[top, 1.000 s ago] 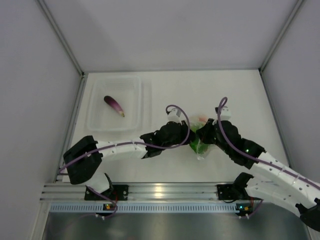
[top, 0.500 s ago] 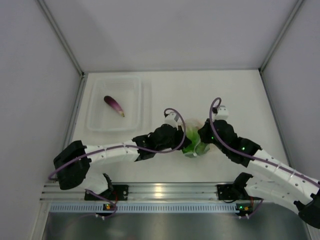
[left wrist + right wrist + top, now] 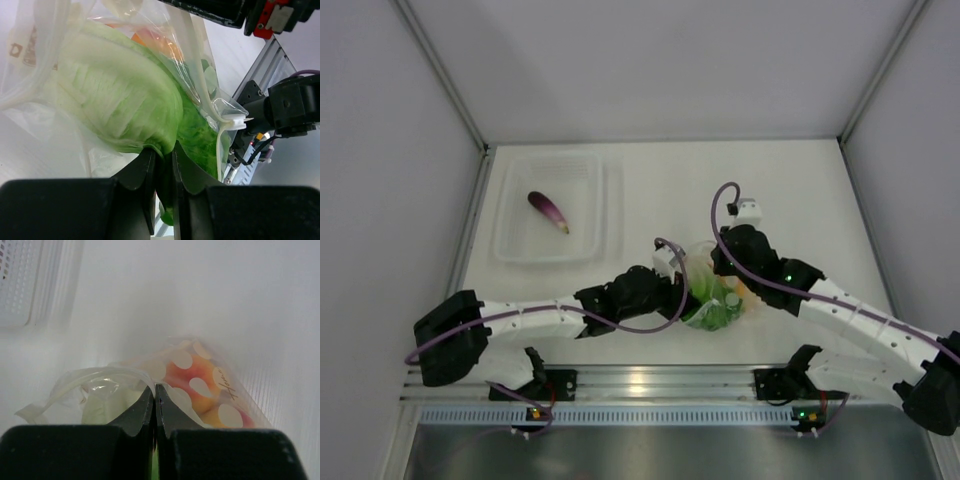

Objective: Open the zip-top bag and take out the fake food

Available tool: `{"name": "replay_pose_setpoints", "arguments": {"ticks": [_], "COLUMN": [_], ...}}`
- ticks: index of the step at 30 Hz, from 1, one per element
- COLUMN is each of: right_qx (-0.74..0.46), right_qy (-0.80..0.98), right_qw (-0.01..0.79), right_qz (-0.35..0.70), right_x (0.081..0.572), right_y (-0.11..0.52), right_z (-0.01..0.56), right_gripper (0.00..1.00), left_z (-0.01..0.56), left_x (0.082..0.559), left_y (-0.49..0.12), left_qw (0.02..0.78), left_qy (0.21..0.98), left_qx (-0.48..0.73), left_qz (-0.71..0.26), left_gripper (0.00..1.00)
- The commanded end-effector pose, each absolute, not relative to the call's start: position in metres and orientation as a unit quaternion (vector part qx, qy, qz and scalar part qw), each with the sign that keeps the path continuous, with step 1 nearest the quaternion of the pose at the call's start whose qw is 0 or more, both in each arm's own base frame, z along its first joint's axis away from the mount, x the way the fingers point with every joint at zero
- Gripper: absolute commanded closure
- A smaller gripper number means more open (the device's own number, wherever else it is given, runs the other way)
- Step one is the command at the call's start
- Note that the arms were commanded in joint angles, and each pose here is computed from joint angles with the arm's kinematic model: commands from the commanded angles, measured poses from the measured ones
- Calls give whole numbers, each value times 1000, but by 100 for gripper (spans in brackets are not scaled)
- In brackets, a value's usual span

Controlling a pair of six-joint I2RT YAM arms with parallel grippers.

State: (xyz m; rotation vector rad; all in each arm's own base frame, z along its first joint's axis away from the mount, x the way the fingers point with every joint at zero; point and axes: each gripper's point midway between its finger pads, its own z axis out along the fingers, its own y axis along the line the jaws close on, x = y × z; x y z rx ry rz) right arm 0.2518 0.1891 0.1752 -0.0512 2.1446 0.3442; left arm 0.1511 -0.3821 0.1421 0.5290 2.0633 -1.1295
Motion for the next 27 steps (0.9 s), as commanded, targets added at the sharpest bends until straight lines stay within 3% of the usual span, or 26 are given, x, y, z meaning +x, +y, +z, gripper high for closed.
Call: {"name": "replay_pose_setpoints", "arguments": {"ticks": [1, 6, 17, 27], "right_qx": [-15, -34, -50, -91], "right_qy": [856, 870, 891, 856], "right_qw": [497, 475, 445, 462], "right_qz": [138, 127, 77, 214], "right_x": [265, 263, 267, 253], "right_y": [192, 195, 192, 239], "right_z": [202, 186, 161, 200], "right_gripper": [100, 100, 100, 100], "left_z": [170, 164, 184, 169], "left_x": [138, 143, 118, 141], "left_y": [-392, -384, -375, -369], "left_qw": [386, 402, 440, 471], "left_qy": [746, 748, 681, 709], "left_qx": [250, 240, 304, 265], "left_qz": [-482, -470, -500, -453], "left_gripper": [100, 100, 100, 100]}}
